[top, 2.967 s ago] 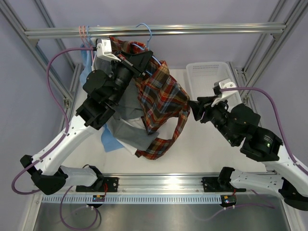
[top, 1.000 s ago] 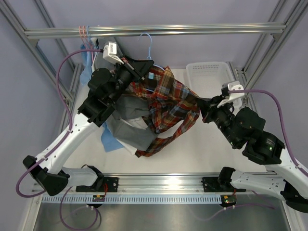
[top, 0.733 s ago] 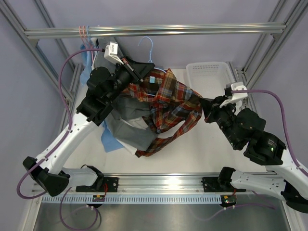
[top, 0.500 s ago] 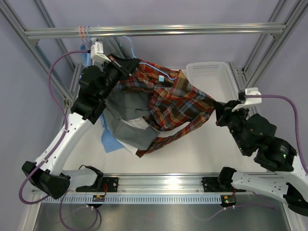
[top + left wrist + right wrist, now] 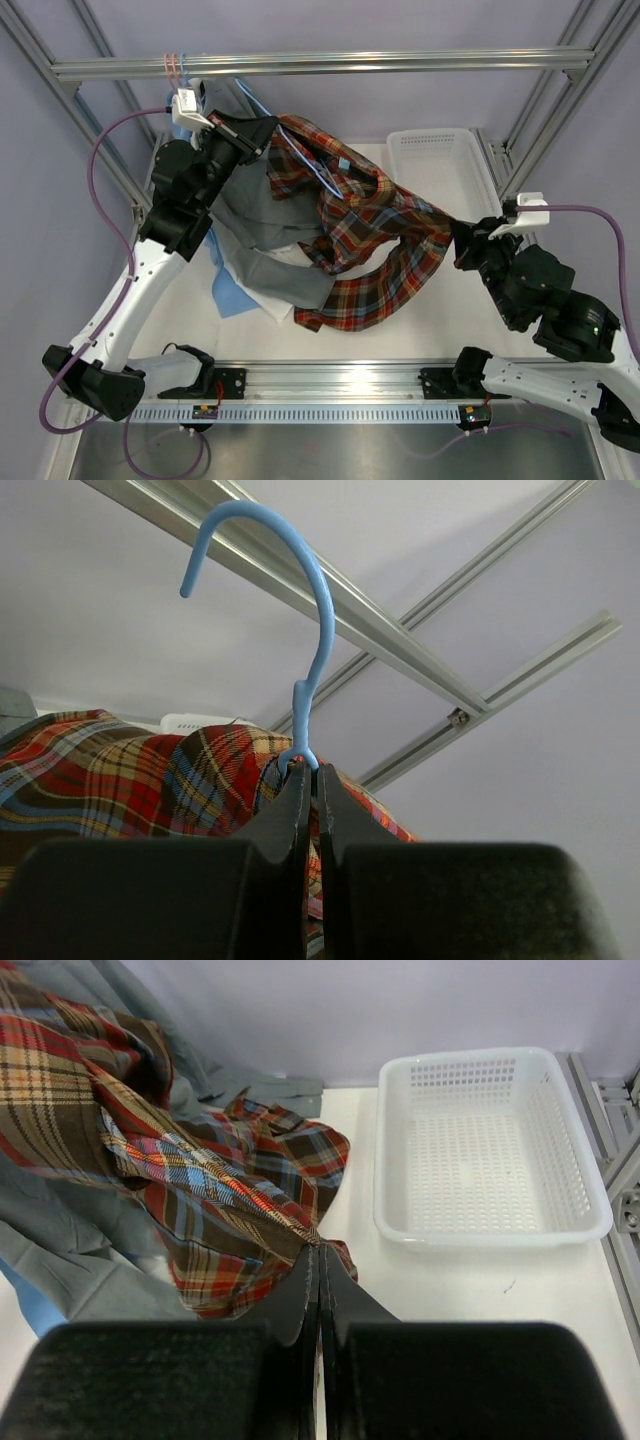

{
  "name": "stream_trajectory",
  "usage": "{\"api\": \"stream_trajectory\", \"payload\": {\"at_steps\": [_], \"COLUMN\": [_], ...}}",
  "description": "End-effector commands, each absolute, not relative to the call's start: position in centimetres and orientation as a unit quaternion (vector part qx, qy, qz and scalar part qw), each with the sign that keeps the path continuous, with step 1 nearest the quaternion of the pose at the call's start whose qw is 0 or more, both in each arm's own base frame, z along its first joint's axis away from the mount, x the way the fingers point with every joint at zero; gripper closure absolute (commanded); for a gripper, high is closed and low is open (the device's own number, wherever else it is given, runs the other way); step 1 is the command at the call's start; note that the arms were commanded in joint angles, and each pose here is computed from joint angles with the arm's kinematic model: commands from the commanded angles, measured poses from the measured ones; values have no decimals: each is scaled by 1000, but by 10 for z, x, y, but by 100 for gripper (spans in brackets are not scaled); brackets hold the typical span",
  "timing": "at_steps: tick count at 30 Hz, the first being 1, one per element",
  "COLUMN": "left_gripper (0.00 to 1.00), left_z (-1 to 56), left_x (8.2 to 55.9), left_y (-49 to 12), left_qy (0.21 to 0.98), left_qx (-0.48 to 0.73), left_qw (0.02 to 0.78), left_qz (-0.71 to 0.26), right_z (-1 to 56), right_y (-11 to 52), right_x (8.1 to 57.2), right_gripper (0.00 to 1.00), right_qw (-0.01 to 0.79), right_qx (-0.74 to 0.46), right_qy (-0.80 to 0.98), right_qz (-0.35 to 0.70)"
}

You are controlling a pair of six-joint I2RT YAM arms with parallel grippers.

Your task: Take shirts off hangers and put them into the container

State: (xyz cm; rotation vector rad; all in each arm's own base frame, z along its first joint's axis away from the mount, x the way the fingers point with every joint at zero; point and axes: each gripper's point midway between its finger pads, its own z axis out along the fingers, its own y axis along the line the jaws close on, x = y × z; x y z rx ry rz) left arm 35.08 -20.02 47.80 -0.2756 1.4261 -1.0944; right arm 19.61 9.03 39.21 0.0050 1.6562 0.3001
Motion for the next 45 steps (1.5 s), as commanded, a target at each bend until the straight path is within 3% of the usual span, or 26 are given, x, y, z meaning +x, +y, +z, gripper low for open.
{"api": "stream_trajectory", "payload": {"at_steps": [1, 18, 28, 36, 45], "left_gripper": [100, 100, 100, 100, 100], "left_z": [539, 543, 548, 527, 474], "left_x": [345, 295, 253, 250, 285], "left_y": [-158, -215, -209, -198, -221], "left_qy": [528, 530, 526, 569, 673], "left_qx": [-158, -70, -44, -34, 97], "left_qw": [688, 587, 585, 609, 601], "left_qz": [-472, -609, -616, -551, -420], "right_z": [382, 396, 417, 388, 308], "right_y": [67, 234, 236, 233, 273], "right_x": [199, 256, 304, 312, 300], "right_gripper": [100, 100, 100, 100, 100], "right_qw": [671, 657, 665, 634, 540], "right_qx": [39, -123, -109, -121, -177], "right_qy": [736, 726, 726, 749, 797], "right_qz": [85, 162, 137, 149, 205]}}
